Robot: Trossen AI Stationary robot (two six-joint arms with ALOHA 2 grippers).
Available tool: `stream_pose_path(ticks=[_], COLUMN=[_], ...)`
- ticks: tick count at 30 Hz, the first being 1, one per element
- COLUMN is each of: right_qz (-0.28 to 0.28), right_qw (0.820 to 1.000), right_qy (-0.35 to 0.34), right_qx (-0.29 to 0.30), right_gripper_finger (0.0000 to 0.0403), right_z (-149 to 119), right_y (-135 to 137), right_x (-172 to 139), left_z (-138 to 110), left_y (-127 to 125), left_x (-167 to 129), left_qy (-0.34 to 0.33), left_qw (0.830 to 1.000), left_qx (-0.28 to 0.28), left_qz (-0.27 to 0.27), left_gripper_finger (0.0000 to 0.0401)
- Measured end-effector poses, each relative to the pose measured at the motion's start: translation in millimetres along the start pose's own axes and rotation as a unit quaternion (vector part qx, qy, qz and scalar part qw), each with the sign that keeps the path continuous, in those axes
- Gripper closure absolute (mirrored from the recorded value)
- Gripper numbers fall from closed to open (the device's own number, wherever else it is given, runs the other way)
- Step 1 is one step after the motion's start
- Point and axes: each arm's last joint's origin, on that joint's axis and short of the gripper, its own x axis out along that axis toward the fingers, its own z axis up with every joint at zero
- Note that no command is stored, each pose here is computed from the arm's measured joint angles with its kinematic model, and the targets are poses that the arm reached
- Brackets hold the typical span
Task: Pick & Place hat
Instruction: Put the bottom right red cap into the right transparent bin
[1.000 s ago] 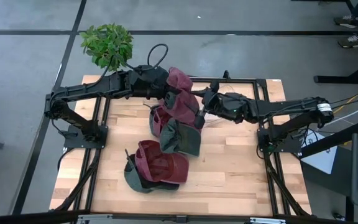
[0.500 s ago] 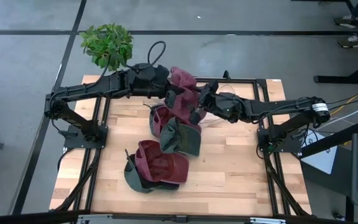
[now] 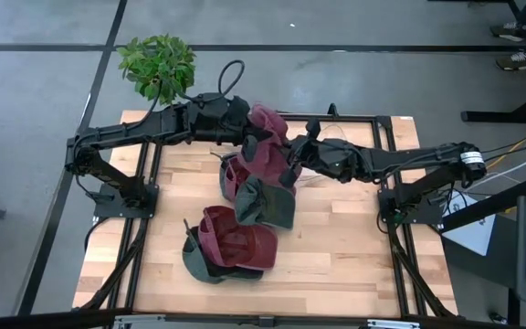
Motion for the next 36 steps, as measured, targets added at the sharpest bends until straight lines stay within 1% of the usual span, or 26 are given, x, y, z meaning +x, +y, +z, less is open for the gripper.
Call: stream_pose_path(ticks=[3, 7, 10, 16, 19, 21, 23, 26, 28, 33, 36], right_qz=[0.002, 0.003, -0.005, -0.02, -0.02, -0.005, 0.012, 0.021, 0.023, 0.045, 0.046], right_qw=[1.0, 1.0, 1.0, 0.998, 0.996, 0.997, 0.996, 0.996, 0.995, 0.993, 0.993], right_qy=[0.008, 0.02, 0.017, -0.001, -0.01, -0.01, -0.01, -0.012, -0.018, -0.039, -0.047], right_qx=[-0.001, -0.007, 0.014, 0.066, 0.081, 0.081, 0.085, 0.089, 0.091, 0.101, 0.103], right_gripper_finger=[0.0389, 0.0396, 0.0395, 0.0398, 0.0399, 0.0399, 0.0399, 0.0399, 0.0399, 0.0399, 0.0399], right_z=[0, 2, 7, 16, 18, 18, 18, 18, 19, 24, 26], right_y=[-2, -8, -15, -27, -27, -26, -26, -25, -25, -24, -24], right_x=[-4, -14, -24, -37, -38, -38, -38, -38, -38, -38, -38], left_z=[-1, -5, -5, -5, -9, -12, -15, -16, -16, -14, -18], left_y=[0, 2, 1, -12, -19, -23, -26, -29, -31, -35, -35], left_x=[-3, -11, -21, -33, -33, -30, -29, -31, -31, -27, -19], left_qy=[0.012, 0.039, 0.046, 0.029, 0.028, 0.022, 0.019, 0.003, -0.006, -0.027, -0.016], left_qw=[1.0, 0.999, 0.999, 0.997, 0.995, 0.993, 0.99, 0.984, 0.981, 0.983, 0.985], left_qx=[0.015, 0.022, 0.026, 0.076, 0.098, 0.118, 0.139, 0.169, 0.18, 0.175, 0.17], left_qz=[-0.002, 0.003, 0.004, -0.017, -0.008, 0.008, 0.029, 0.06, 0.073, 0.045, 0.041], left_gripper_finger=[0.0379, 0.0343, 0.0311, 0.0246, 0.0218, 0.0201, 0.0187, 0.0169, 0.0159, 0.0138, 0.013])
